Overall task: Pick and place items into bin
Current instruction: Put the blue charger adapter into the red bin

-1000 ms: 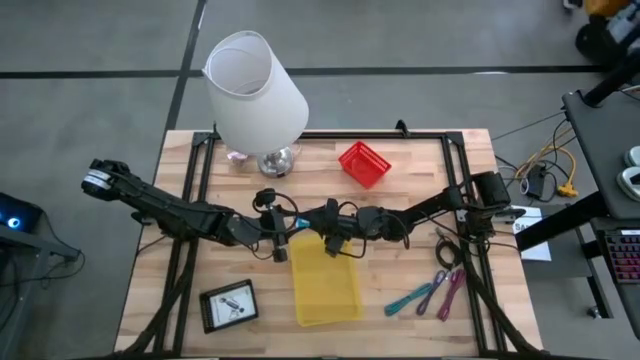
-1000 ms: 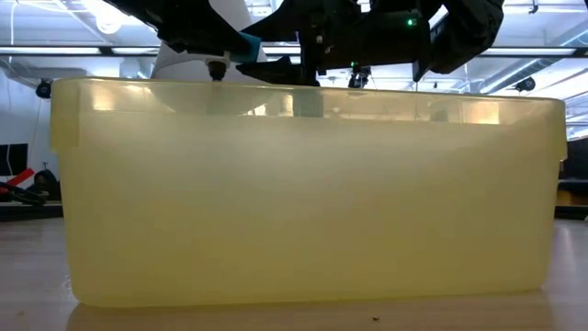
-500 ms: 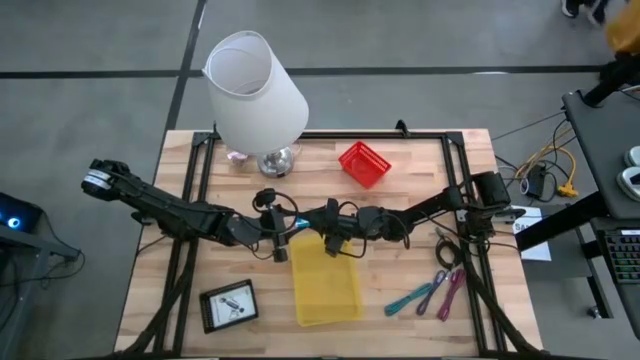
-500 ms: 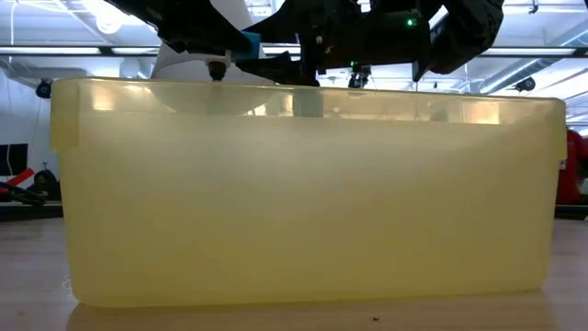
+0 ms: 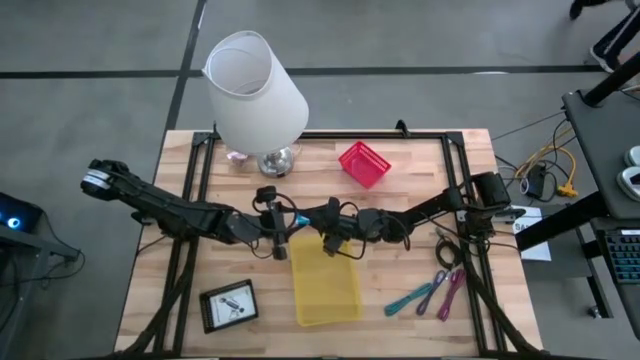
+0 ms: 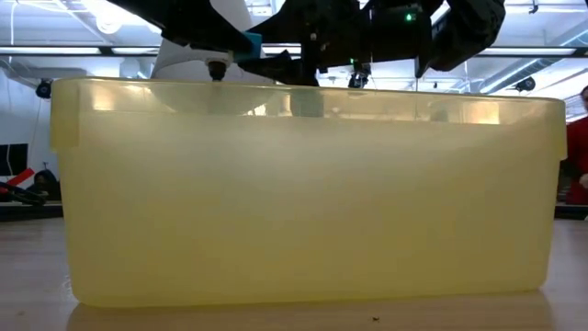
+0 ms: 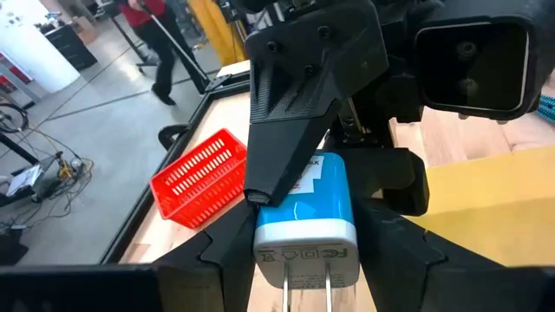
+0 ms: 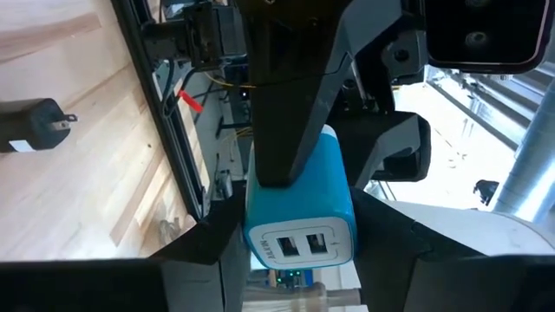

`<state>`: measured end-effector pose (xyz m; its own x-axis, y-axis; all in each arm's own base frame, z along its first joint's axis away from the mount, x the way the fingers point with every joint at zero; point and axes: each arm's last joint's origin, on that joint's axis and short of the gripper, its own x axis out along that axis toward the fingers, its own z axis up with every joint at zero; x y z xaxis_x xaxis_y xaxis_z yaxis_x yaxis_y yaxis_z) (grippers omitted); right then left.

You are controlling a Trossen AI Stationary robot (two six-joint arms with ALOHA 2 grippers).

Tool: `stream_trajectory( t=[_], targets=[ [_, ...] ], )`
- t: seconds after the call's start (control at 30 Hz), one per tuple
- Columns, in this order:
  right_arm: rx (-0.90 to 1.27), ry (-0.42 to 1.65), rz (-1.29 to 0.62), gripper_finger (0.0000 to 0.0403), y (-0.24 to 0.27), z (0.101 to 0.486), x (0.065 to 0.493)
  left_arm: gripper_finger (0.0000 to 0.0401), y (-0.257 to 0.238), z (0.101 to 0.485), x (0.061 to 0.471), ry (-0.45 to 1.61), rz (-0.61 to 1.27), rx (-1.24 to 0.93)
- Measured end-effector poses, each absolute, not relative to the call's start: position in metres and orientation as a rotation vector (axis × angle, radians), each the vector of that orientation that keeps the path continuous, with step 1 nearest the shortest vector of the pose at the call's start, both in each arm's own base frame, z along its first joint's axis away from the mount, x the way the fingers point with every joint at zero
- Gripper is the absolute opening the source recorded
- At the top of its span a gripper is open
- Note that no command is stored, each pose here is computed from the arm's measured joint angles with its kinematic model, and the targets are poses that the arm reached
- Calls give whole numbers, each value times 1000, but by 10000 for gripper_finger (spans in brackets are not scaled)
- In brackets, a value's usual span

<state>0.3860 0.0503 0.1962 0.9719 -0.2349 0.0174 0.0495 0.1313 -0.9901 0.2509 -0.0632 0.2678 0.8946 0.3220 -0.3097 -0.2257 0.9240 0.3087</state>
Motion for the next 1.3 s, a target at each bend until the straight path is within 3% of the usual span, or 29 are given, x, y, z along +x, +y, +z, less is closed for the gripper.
stream_trajectory(
  t=[0.3, 0.67, 1.3],
  targets=[
    [-1395, 196, -216, 145, 49, 193, 385, 161, -63, 267, 248, 389, 270, 272],
    [-1378, 313, -293, 140, 39, 183, 381, 224, -61, 266, 236, 467, 239, 279],
    [-1034, 277, -422, 139, -30, 168, 361, 226, -52, 274, 194, 502, 229, 257]
  ],
)
